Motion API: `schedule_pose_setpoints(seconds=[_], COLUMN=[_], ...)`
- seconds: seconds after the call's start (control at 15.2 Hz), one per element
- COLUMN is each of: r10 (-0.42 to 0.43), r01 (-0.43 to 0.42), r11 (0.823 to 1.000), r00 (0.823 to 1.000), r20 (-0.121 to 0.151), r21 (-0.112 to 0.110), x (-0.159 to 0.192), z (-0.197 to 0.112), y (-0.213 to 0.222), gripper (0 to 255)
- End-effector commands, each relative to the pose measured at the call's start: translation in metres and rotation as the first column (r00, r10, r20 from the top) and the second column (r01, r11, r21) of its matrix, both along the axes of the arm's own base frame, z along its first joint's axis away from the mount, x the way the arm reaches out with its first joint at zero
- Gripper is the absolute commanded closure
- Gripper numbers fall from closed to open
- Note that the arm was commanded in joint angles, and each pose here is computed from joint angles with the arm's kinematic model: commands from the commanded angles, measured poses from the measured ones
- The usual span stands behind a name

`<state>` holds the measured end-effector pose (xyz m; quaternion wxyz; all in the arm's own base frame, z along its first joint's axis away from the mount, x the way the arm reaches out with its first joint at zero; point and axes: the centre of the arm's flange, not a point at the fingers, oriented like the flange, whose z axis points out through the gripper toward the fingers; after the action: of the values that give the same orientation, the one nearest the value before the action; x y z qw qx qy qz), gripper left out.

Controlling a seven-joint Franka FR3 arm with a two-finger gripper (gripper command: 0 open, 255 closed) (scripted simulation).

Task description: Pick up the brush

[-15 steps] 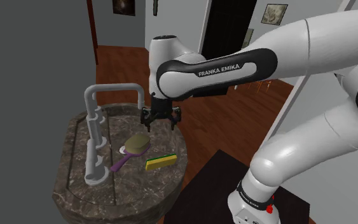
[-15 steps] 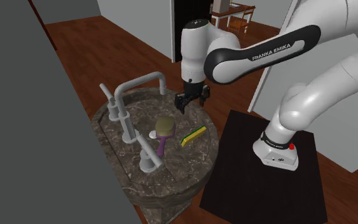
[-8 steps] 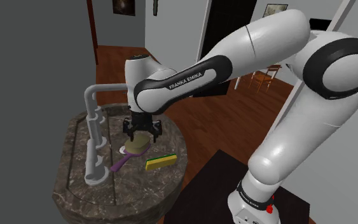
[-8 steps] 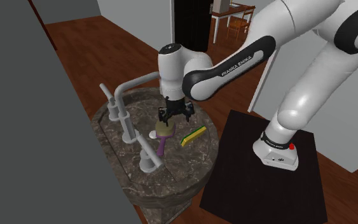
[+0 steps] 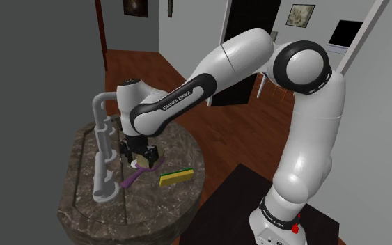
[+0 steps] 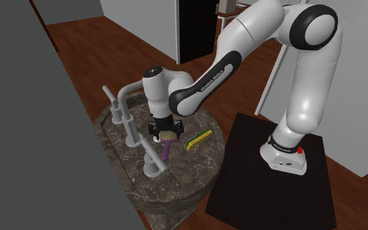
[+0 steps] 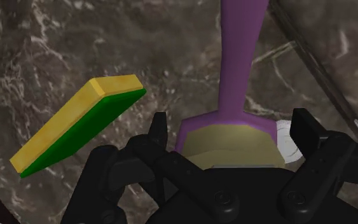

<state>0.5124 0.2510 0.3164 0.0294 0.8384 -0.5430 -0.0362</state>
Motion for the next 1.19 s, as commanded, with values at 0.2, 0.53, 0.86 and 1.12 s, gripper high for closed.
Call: schedule_pose_setpoints(seconds=[0.2, 0.53, 0.86, 1.12], r10=[-0.019, -0.019, -0.019, -0.019], r01=[0.019, 0.019, 0.019, 0.019], r11=[1.0, 1.0, 1.0, 1.0], r00=[1.0, 1.0, 1.0, 1.0], r20=[-0.002, -0.002, -0.002, -0.002], r21=[-0.001, -0.001, -0.001, -0.001], x=[0.004, 0.004, 0.004, 0.004], z=[-0.03, -0.043, -0.043, -0.043], y=[0.002, 0.002, 0.002, 0.002], gripper=[0, 255, 255, 255])
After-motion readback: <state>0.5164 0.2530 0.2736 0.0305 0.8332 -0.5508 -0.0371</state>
